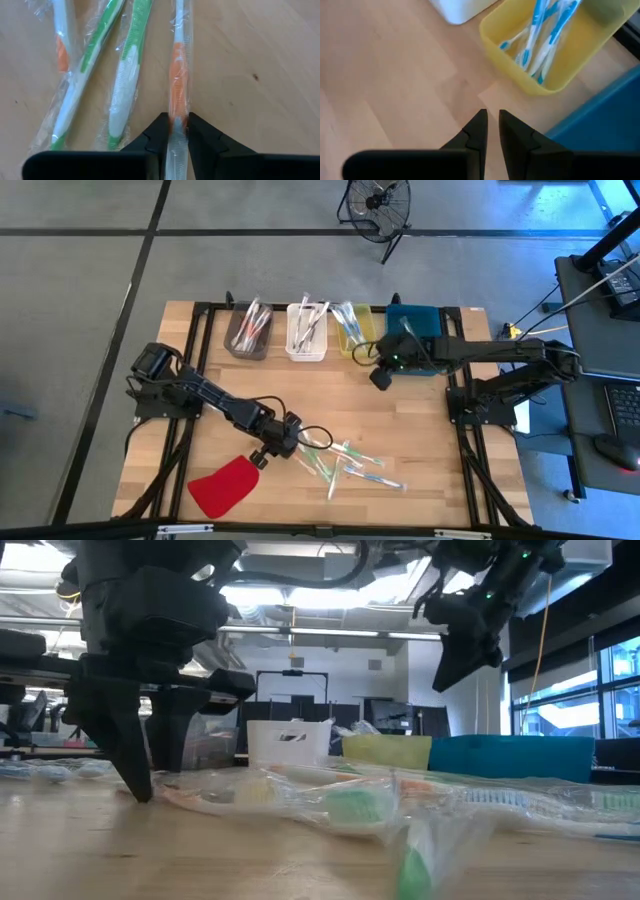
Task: Pick & Place Toothbrushes
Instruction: Put the orange toothbrush into the black bin
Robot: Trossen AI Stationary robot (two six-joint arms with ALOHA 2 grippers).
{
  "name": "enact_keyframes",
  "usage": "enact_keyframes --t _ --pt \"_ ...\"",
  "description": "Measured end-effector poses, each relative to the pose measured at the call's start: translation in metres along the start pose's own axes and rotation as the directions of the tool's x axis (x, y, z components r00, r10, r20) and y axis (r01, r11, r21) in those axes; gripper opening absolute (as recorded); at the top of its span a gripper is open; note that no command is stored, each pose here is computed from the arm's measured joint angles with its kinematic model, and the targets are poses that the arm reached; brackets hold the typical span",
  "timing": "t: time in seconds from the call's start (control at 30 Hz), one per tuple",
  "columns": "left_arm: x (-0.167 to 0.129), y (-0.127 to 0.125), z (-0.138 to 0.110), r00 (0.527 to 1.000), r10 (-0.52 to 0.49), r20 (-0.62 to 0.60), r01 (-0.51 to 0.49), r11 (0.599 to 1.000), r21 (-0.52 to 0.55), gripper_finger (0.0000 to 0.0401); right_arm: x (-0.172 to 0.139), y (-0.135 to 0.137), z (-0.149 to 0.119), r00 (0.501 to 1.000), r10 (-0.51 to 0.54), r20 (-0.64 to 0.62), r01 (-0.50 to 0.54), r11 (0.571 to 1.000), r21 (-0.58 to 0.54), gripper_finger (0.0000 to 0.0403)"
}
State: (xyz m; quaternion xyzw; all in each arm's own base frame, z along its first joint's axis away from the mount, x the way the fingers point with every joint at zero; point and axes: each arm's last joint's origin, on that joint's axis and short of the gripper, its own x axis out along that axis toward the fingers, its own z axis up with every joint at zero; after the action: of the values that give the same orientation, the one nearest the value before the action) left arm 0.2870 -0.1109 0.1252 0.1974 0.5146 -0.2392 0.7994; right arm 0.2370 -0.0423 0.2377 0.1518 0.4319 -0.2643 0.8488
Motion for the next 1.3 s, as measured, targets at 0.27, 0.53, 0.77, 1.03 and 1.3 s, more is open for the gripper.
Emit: enact_keyframes --t 0.27,0.53,0.77,1.03,1.3 --pt "-0.001 0.000 0.000 1.000 0.001 0.002 -0.001 0.996 -0.087 0.0043 -0.004 0.023 -0.018 0.999 0.045 -0.029 -0.047 0.997 -0.063 0.0036" --pt "-0.010 -0.007 0.000 1.000 -0.012 -0.001 0.012 0.996 -0.084 0.0042 0.002 0.040 -0.046 0.999 0.039 -0.011 -0.039 0.999 -0.017 0.0020" --pt "-0.025 -0.014 0.000 1.000 -0.019 0.000 0.018 0.995 -0.099 0.0042 -0.001 0.057 -0.059 0.994 0.103 0.035 -0.104 0.994 0.027 0.0009" --pt "-0.043 -0.015 0.003 0.998 0.060 0.029 -0.054 0.983 -0.173 0.0043 -0.010 0.075 -0.063 0.977 0.171 0.128 -0.175 0.985 0.016 0.0016" --pt "-0.058 -0.013 -0.006 0.977 0.201 0.073 -0.181 0.960 -0.214 0.0043 -0.017 0.086 -0.067 0.959 0.234 0.158 -0.235 0.972 -0.008 0.0038"
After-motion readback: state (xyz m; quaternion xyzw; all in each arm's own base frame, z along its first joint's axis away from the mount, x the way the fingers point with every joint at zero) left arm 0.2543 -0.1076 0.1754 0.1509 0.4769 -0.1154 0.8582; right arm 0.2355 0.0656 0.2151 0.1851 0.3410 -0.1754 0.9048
